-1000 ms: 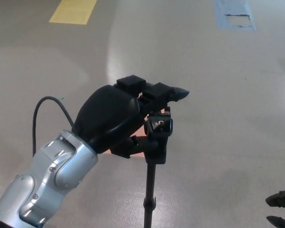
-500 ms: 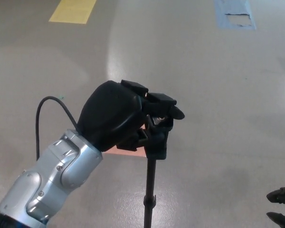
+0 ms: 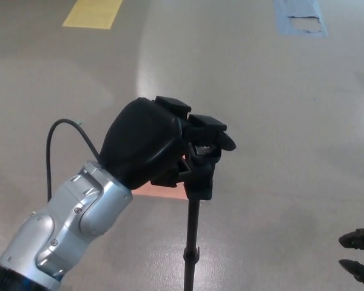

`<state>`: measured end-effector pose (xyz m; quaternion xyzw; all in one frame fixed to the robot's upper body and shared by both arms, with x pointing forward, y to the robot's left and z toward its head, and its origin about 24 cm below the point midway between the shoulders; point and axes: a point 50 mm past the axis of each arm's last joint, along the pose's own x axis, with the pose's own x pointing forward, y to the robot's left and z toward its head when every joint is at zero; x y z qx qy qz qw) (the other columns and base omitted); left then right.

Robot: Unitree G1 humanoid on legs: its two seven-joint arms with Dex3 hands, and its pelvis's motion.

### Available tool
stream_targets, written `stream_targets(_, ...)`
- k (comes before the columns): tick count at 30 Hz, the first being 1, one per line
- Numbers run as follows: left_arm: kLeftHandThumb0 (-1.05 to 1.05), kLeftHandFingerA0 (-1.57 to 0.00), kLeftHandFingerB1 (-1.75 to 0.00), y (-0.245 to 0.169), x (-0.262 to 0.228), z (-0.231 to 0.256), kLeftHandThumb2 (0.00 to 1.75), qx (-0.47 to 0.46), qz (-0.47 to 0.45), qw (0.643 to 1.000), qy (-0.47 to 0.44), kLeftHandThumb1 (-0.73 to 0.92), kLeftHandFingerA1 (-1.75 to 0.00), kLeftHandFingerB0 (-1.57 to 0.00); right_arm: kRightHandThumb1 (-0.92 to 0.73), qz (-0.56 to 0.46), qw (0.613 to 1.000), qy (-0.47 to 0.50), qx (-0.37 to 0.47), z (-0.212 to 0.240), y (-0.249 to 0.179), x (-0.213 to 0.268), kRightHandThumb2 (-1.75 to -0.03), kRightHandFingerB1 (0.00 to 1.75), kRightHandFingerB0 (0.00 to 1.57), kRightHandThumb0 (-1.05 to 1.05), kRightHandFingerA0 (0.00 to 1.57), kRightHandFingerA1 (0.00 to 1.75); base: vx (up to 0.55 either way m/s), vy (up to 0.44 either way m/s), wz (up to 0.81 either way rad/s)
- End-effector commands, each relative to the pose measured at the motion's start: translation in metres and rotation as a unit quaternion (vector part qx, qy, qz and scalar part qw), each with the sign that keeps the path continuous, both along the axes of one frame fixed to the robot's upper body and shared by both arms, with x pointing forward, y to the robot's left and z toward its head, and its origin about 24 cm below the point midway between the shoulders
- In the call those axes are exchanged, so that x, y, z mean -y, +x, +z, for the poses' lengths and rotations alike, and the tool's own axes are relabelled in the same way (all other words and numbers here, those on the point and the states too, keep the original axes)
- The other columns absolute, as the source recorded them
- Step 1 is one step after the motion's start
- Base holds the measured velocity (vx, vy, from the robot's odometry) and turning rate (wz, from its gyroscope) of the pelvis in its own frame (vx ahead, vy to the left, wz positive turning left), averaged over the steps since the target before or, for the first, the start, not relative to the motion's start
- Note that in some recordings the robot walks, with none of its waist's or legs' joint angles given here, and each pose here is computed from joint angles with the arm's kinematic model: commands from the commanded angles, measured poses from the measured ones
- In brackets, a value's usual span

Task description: The robot uses its left hand to grab the top of a phone stand kept on the floor and rotates it anti-clockwise

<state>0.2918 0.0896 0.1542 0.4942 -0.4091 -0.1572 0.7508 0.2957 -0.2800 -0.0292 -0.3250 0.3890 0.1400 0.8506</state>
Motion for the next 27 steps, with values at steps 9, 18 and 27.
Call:
stream_targets(9, -0.1, -1.01, -0.48, 0.0047, -0.0028, -0.0031, 0.6, -0.181, -0.061, 0.969, -0.156, 0.66, -0.53, -0.83, -0.66, -0.005, 1.0, -0.004, 0.005, 0.0062, 0.0054, 0.0016, -0.8, 0.34, 0.07, -0.47, 0.28, 0.47, 0.0, 0.0, 0.0)
stream_targets(18, -0.1, -1.02, -0.49, 0.0067, -0.004, -0.0062, 0.62, -0.225, -0.067, 0.956, -0.177, 0.69, -0.56, -0.82, -0.67, -0.005, 1.0, -0.007, 0.006, 0.0092, 0.0087, 0.0009, -0.79, 0.34, 0.08, -0.47, 0.28, 0.46, 0.0, 0.0, 0.0)
stream_targets(27, -0.13, -1.05, -0.49, 0.0092, -0.0056, -0.0081, 0.62, -0.264, -0.071, 0.938, -0.213, 0.69, -0.61, -0.83, -0.8, 0.003, 1.0, -0.01, 0.008, 0.0114, 0.0109, 0.0001, -0.65, 0.26, 0.12, -0.4, 0.34, 0.4, 0.0, 0.0, 0.0)
